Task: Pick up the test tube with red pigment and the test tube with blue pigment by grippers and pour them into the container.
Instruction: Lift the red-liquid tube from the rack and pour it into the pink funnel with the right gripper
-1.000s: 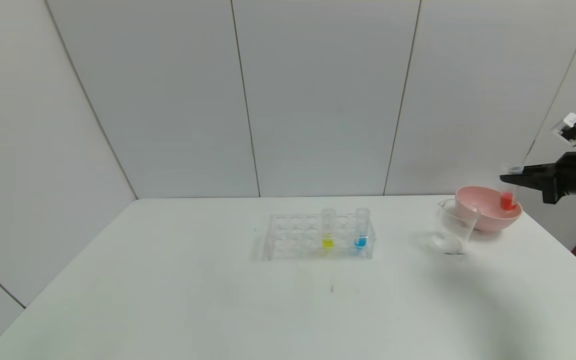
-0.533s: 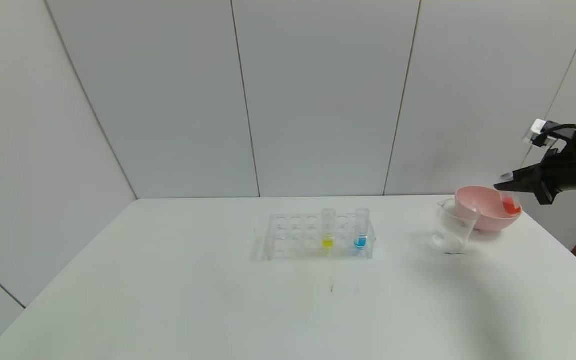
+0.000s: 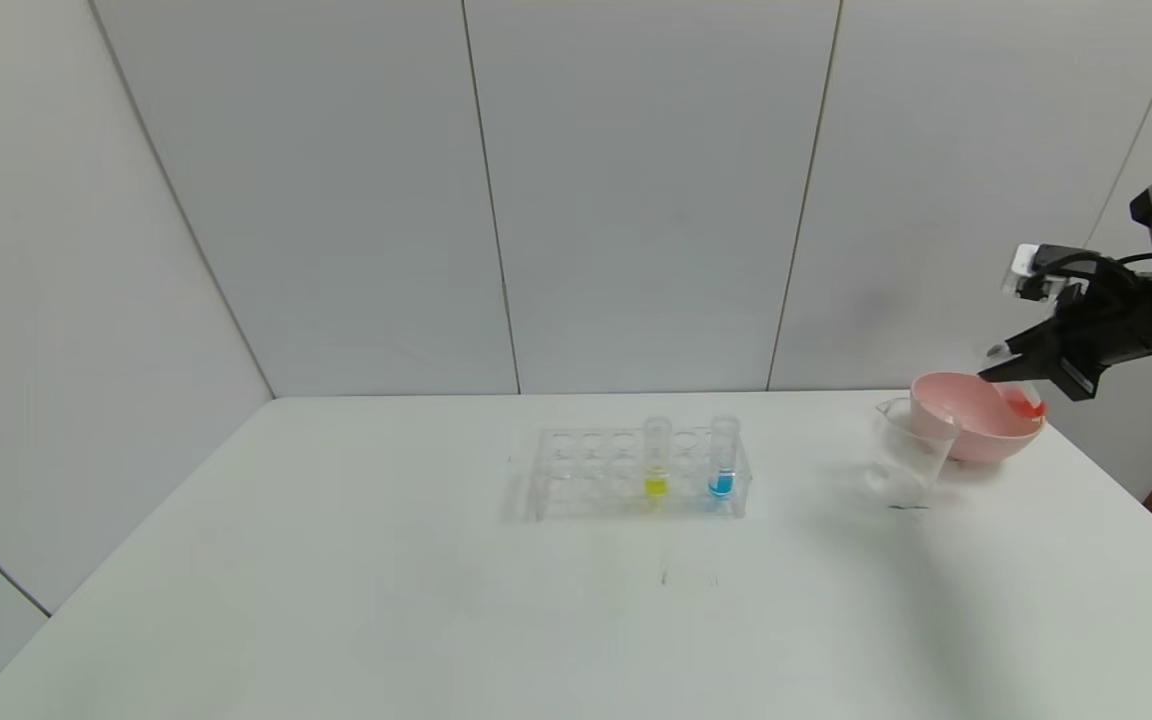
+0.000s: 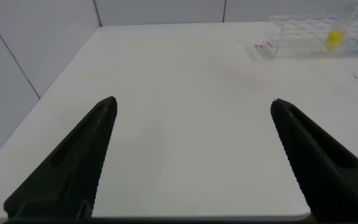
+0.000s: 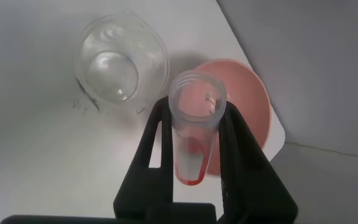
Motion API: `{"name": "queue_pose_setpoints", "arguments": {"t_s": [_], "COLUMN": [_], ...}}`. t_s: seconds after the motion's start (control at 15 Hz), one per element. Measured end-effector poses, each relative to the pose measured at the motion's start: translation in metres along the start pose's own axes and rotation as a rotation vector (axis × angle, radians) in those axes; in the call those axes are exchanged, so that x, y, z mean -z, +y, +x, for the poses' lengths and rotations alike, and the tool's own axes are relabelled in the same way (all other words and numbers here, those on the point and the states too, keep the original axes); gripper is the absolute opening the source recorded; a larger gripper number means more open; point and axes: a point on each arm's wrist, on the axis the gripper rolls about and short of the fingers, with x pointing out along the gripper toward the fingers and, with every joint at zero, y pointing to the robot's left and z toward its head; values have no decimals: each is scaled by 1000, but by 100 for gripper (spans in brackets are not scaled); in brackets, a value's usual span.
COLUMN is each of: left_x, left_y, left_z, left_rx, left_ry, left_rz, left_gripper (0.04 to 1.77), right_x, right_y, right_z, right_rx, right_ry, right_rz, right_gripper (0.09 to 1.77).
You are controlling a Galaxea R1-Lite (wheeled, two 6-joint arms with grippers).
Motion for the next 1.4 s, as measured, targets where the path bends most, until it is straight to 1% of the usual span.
{"name": "queue_pose_setpoints", "arguments": {"t_s": [0.07,0.2,0.6,0.73,0.93,1.2,1.33,1.4], "left_x": [0,0,0,0,0,0,0,0], "left_y": [0,0,0,0,0,0,0,0], "left_z": [0,0,0,0,0,0,0,0], "left_rx": [0,0,0,0,0,0,0,0], "left_ry": [0,0,0,0,0,0,0,0], "left_rz": [0,0,0,0,0,0,0,0], "left_gripper": [176,176,176,176,176,176,176,176], "right_x": [-1,-3,-17,-20,-26,-28,-29,-31], "right_y": [1,2,12,17,22,27,29,30], "right_z": [3,10,23,22,21,20,21,21], "right_rx": [-4,-2,5,-12,-10,-30,-29,-28], "right_ry": [4,41,135,169,213,260,293,297], "right_rz": [-37,-105,-212,-235,-276,-280,-286,-288], "right_gripper": [49,49,49,49,49,49,49,49]}}
